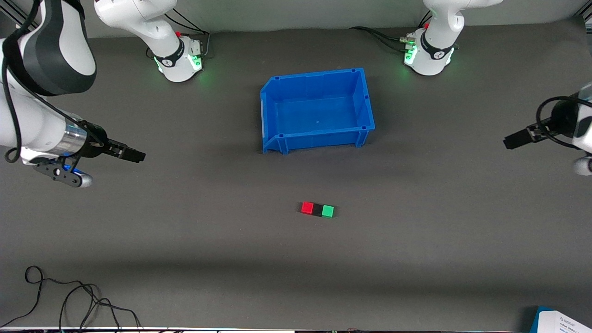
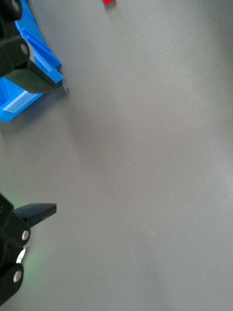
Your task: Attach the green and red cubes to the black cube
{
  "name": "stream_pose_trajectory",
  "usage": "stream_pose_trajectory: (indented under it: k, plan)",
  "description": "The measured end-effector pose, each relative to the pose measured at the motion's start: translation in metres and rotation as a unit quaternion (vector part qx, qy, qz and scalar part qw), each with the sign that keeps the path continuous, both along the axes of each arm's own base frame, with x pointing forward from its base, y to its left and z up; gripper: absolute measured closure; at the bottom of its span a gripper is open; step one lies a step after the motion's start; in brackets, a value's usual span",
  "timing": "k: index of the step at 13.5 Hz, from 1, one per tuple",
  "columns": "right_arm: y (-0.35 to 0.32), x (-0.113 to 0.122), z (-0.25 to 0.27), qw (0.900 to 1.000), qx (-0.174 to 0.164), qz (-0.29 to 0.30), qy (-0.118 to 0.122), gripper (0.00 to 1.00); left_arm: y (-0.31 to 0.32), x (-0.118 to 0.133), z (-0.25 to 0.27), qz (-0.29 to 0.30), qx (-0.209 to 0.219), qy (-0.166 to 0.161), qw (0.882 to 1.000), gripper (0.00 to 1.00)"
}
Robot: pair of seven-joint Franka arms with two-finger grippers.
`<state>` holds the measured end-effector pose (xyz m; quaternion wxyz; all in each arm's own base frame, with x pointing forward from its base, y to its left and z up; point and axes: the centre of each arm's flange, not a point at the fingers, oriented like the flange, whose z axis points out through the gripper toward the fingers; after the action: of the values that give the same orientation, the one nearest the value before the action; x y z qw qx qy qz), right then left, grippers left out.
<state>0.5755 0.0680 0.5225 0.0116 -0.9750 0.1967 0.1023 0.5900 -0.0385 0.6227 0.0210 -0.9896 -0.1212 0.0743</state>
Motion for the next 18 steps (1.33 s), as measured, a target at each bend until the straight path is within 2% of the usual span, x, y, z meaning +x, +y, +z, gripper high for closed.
stream_pose_trajectory:
  k: [3,6,11,14,18]
  plan:
    - [0.001,-0.003,0.010,1.000,-0.009,0.017,-0.010,0.00,0.020,0.001,-0.001,-0.071,-0.011,0.002,0.997,0.00]
    - [-0.007,-0.004,0.024,0.999,-0.006,0.044,-0.025,0.00,0.024,0.002,0.000,-0.108,-0.014,-0.001,0.994,0.00]
    - [-0.043,-0.007,0.056,0.996,0.010,0.072,-0.059,0.00,0.012,-0.012,0.001,-0.136,-0.007,-0.020,0.991,0.00]
    - [-0.034,-0.016,0.076,0.992,-0.020,0.101,-0.074,0.00,0.011,-0.018,-0.001,-0.137,-0.005,-0.018,0.990,0.00]
    - [-0.041,-0.021,0.084,0.992,-0.023,0.098,-0.076,0.00,0.011,-0.017,-0.003,-0.138,-0.005,-0.017,0.990,0.00]
